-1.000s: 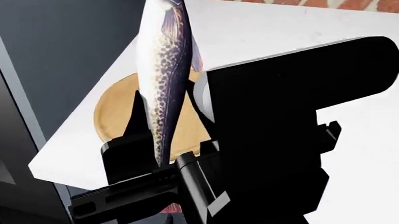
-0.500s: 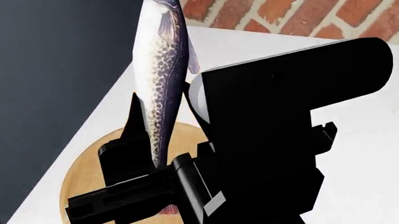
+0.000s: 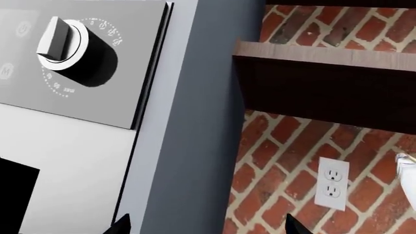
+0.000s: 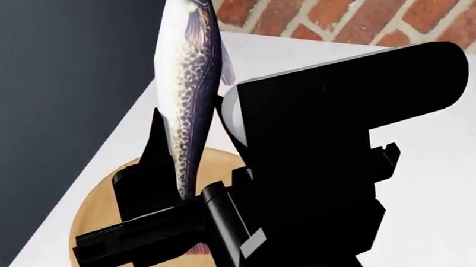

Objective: Pick the fish from the oven and place it on the plate on the counter.

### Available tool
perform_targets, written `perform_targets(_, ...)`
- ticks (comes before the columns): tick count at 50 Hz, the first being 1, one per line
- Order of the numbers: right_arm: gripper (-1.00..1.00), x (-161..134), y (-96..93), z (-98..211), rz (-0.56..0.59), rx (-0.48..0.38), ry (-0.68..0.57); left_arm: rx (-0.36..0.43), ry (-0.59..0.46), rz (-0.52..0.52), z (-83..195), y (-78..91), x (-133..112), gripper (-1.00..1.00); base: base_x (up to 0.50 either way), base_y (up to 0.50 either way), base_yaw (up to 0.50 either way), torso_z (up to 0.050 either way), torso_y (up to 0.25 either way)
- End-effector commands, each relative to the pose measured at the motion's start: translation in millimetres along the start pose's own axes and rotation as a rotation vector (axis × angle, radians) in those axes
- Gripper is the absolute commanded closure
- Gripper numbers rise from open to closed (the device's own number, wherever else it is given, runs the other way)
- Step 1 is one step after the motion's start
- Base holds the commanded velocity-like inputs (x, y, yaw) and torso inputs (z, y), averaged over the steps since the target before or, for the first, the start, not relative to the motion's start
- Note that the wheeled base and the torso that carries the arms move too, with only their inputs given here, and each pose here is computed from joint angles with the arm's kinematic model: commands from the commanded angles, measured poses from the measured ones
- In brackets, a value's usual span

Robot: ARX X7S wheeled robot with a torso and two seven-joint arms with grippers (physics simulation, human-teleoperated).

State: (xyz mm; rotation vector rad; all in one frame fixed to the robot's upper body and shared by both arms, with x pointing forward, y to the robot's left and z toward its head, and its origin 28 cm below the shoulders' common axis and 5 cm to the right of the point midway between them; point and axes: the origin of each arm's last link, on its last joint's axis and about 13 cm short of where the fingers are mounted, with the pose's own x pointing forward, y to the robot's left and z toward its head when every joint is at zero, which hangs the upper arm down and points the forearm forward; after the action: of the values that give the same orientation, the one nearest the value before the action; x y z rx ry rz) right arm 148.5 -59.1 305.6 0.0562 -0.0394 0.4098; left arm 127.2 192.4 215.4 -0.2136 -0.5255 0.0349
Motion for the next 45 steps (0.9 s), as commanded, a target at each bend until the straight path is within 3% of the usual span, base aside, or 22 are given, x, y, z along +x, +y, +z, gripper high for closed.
perform_targets(1,1.00,1,-0.3,-1,-0.003,-0.007,0.013,0.001,-0.003,0.002,0,0.3,0,-1.00,0.48,0.13,0.00,0.000,0.000)
perform_targets(21,1.00,5,-2.7,-3,0.018,-0.040,0.008,0.002,-0.003,-0.001,0,0.0,0,-1.00,0.05,0.01,0.00,0.000,0.001)
perform_targets(31,1.00,30,-22.9,-23,0.018,-0.012,0.120,0.002,-0.005,-0.001,1,0.2,1,-1.00,0.00,0.00,0.00,0.000,0.000)
perform_targets(45,1.00,64,-33.5,-52,0.068,-0.055,0.197,0.005,-0.009,0.001,2,0.4,1,-1.00,0.00,0.00,0.00,0.000,0.000)
